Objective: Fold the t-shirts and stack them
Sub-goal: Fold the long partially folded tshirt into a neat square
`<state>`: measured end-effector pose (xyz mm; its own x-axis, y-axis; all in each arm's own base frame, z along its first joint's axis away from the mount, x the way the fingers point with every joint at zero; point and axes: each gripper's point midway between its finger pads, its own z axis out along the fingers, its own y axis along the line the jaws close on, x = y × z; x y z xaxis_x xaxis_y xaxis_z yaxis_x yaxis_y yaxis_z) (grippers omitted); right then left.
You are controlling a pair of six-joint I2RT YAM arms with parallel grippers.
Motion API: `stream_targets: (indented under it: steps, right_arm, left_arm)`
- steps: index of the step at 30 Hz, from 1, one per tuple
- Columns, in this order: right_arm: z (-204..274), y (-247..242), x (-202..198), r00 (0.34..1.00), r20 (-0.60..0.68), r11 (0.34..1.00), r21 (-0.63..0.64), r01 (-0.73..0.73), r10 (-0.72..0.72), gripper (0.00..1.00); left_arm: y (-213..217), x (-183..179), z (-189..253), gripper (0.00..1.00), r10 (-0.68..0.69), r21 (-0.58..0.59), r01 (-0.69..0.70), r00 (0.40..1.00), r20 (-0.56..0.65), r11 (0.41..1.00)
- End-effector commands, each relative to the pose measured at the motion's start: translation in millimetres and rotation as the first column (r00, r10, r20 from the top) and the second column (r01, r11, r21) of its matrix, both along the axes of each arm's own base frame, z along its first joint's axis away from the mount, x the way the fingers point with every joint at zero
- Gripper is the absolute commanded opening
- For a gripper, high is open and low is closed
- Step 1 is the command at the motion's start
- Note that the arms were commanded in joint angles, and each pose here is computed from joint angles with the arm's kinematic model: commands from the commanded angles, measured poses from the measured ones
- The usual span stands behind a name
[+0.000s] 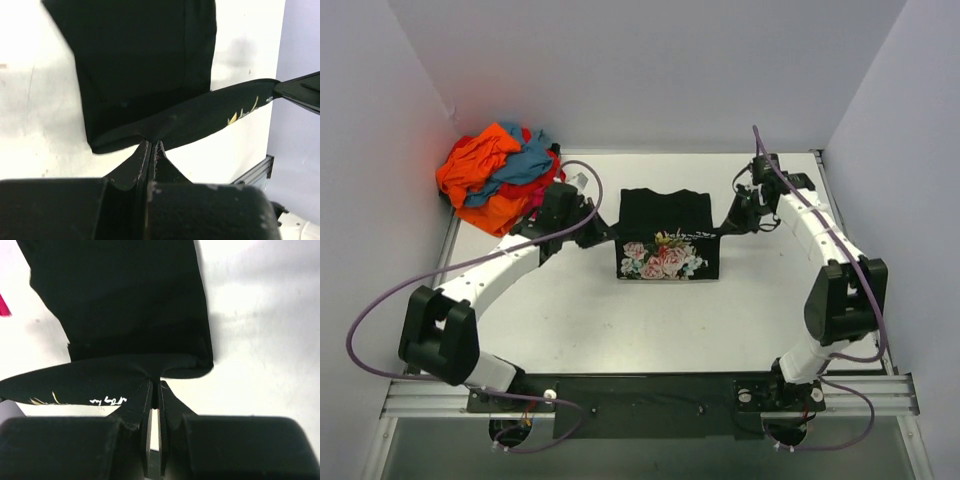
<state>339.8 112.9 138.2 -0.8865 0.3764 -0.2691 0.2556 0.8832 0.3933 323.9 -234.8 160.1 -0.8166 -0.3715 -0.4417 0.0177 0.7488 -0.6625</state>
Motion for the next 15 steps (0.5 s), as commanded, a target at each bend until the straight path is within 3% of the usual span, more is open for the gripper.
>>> stream_targets:
  steps: [1, 15]
  right_arm:
    - [3, -12, 41, 0.999, 0.024, 0.999, -0.032, 0.026, -0.025, 0.0]
    - [-12, 1, 141, 0.998, 0.032, 0.996, 0.059, 0.061, -0.063, 0.0]
  left_arm:
    - [-1, 57, 28, 0.0, 0.02, 0.006, -0.021, 0.99, 0.142, 1.0]
    - [-7, 159, 13, 0.0, 0.071, -0.015, -0.07, 0.99, 0.124, 0.997]
